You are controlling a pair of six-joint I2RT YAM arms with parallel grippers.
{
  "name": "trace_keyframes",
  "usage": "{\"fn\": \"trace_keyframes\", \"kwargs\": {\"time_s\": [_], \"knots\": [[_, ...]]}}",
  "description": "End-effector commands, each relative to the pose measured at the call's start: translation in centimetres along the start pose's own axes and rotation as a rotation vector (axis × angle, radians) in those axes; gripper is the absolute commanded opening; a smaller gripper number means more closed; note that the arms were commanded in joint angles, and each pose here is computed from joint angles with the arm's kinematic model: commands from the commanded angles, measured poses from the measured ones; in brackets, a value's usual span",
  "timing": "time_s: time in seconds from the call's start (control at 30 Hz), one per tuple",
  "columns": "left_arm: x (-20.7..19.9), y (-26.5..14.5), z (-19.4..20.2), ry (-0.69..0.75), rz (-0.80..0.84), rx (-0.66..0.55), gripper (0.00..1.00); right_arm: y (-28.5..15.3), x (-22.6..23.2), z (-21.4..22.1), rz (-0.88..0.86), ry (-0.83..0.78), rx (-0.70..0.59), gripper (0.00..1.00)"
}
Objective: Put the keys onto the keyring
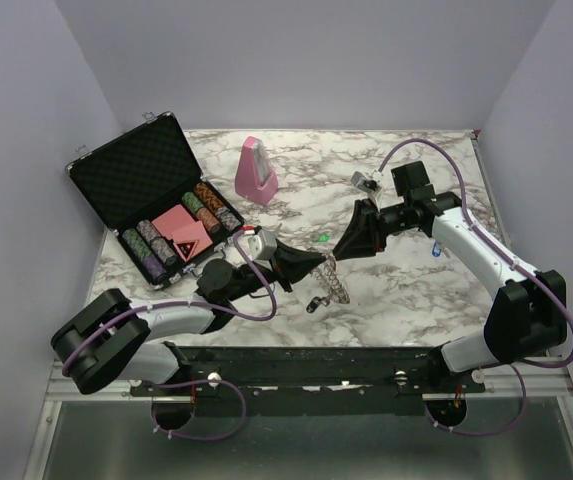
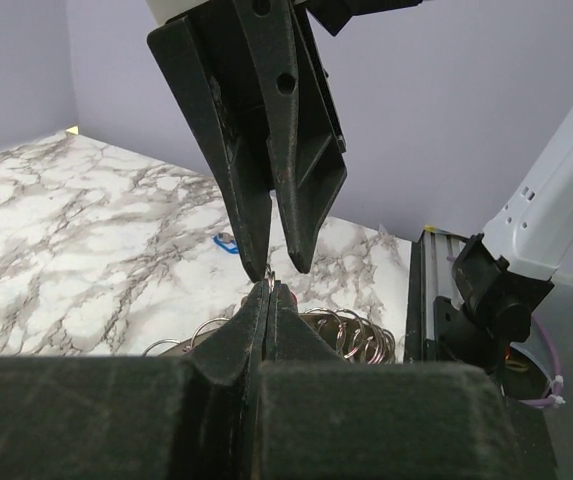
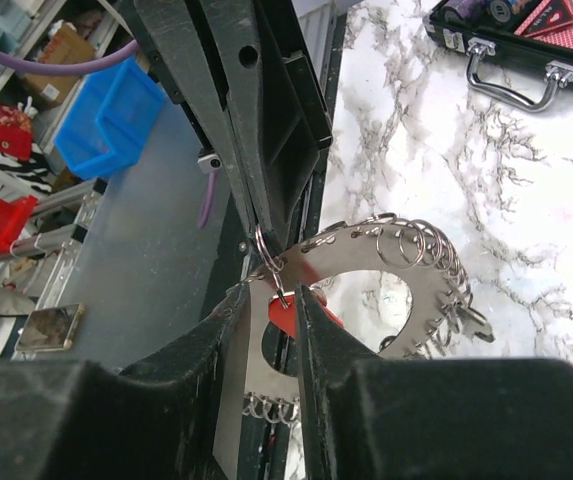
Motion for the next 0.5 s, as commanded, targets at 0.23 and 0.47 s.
{"fn": "trace_keyframes", "kwargs": {"time_s": [0.23, 0.47], "knots": [[-2.03, 1.23, -4.76, 0.121, 0.111, -0.228, 0.00, 0.29, -0.18, 0.47, 0.005, -0.015, 0.021, 0.10], [-1.98, 1.49, -4.86, 0.118, 0.111, -0.227, 0.00, 0.26, 0.08, 0.26, -0.005, -0.032, 0.017, 0.00]]}}
Point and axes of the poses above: each gripper's point midway between its finger pads, its own y axis out along the fingers, its own x axis along the line the jaws close on, z = x × y, the point moved 10 cm from there along -y, back along the fingers, and after that the axes turned 10 degrees about -y, right-handed, at the moved point
